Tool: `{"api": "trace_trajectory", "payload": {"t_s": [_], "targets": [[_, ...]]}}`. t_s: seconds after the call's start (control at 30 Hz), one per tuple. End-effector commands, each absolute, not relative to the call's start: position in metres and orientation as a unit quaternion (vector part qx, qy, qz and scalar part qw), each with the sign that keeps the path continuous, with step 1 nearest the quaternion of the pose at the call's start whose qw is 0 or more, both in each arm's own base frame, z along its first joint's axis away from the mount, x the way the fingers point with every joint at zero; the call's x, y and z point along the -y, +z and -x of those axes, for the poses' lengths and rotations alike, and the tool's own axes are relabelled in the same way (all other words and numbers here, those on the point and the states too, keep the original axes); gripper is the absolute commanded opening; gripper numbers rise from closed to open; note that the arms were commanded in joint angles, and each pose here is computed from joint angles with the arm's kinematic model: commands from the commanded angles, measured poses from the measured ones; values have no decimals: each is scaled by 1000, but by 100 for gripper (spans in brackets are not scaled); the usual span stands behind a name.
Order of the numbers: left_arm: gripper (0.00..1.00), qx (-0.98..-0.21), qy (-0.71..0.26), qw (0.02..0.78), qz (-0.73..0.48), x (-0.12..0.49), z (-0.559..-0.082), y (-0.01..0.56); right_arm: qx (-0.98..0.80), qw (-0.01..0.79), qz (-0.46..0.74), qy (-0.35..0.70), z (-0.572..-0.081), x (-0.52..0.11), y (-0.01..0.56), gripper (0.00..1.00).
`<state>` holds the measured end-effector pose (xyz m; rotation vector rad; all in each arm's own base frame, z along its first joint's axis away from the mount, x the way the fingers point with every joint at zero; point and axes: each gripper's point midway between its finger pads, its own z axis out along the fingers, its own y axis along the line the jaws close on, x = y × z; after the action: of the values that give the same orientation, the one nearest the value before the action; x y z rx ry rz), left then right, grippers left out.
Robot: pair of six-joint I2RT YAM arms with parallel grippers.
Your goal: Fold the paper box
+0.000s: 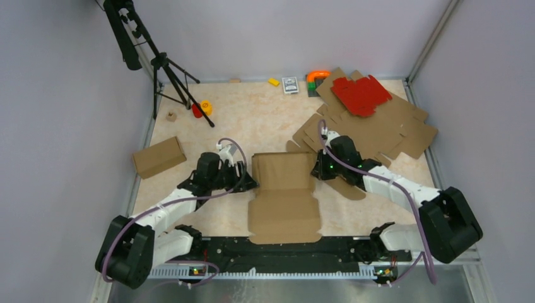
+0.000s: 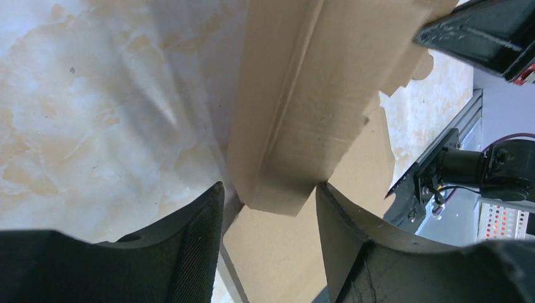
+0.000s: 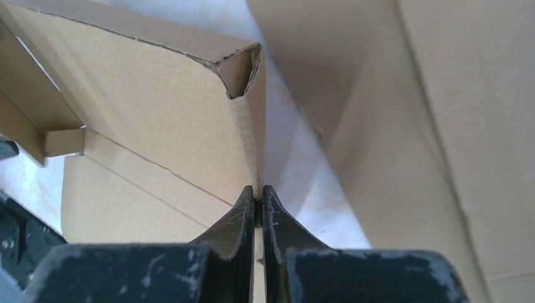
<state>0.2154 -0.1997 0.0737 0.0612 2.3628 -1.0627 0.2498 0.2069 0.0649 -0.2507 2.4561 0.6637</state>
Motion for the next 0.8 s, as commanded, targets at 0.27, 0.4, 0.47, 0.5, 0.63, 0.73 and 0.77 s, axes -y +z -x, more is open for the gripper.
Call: {"api": "trace_trajectory", "payload": {"t_s": [0.27, 0.4, 0.47, 0.5, 0.63, 0.73, 0.77], "targets": [[60, -819, -397, 407, -78, 194, -229, 105, -827, 522, 142, 153, -286, -191, 117, 0], [62, -810, -384, 436, -85, 188, -232, 112, -816, 543, 141, 138, -287, -184, 107, 0], [63, -807, -383, 441, -86, 187, -231, 115, -806, 561, 133, 133, -288, -179, 107, 0], [63, -805, -383, 445, -84, 186, -230, 116, -800, 571, 128, 133, -288, -177, 107, 0], [64, -802, -374, 461, -69, 180, -232, 116, -764, 617, 128, 140, -286, -175, 110, 0], [64, -797, -372, 472, -60, 178, -234, 118, -751, 631, 139, 136, -284, -174, 107, 0], [63, -796, -371, 476, -54, 176, -235, 119, -751, 631, 141, 134, -284, -174, 104, 0]]}}
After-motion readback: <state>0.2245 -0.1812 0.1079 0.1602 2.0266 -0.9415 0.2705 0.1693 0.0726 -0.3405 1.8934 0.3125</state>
